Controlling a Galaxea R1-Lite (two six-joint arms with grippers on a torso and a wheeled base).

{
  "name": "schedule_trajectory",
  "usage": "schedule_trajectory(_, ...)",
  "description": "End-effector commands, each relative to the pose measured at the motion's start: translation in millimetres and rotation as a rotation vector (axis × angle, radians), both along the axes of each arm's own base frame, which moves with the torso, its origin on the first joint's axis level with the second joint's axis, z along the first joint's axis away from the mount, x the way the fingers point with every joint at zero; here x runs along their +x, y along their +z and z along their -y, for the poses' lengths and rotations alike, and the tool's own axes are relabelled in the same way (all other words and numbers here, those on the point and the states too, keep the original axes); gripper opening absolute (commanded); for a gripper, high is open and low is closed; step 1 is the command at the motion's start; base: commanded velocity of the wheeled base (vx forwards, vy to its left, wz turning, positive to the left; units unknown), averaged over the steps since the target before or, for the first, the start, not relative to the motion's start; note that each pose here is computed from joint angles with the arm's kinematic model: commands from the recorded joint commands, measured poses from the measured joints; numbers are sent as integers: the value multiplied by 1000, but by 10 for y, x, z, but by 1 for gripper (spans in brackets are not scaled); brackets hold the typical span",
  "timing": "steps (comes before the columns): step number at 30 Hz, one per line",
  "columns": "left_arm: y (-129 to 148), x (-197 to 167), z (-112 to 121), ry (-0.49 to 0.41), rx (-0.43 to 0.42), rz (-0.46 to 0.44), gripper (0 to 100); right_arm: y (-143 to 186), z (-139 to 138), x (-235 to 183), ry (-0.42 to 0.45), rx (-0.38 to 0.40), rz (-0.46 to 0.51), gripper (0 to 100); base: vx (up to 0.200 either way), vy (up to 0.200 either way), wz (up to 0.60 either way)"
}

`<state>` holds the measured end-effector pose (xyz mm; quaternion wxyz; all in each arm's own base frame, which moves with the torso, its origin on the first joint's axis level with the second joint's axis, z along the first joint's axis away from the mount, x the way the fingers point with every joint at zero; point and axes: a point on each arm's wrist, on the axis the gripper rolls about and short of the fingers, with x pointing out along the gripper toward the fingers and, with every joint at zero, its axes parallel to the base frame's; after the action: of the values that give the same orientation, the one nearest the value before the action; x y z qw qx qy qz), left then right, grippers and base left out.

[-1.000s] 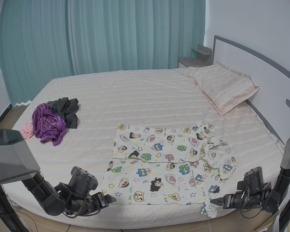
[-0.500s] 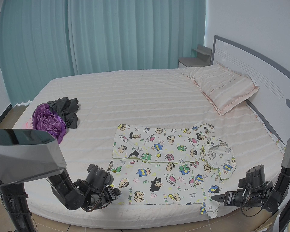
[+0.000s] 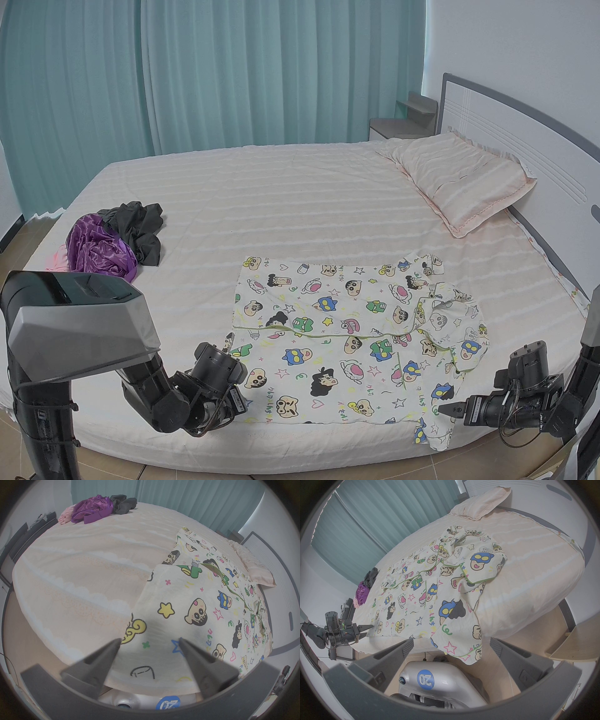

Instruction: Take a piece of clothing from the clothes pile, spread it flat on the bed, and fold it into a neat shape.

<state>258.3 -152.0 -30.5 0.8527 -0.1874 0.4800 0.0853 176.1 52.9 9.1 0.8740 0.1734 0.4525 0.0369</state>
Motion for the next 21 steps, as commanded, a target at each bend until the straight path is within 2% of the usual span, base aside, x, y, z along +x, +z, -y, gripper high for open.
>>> schedule_trajectory(1,11,5,-23,10,-2,3,0,-46,19,-44,-4,-15,-34,100,0,0,0)
schedule_trajectory(6,82,61,-122,51,-16,24,0,-68,13,-45,-1,-19,-45,100,0,0,0)
schedule_trajectory(13,397,177,-340,132,-72,118,0,-112,4,-48,3,-30,-68,100,0,0,0)
schedule_trajectory(21,427,192,-522,188,-67,120,0,-158,-17,-55,17,-41,-91,100,0,0,0)
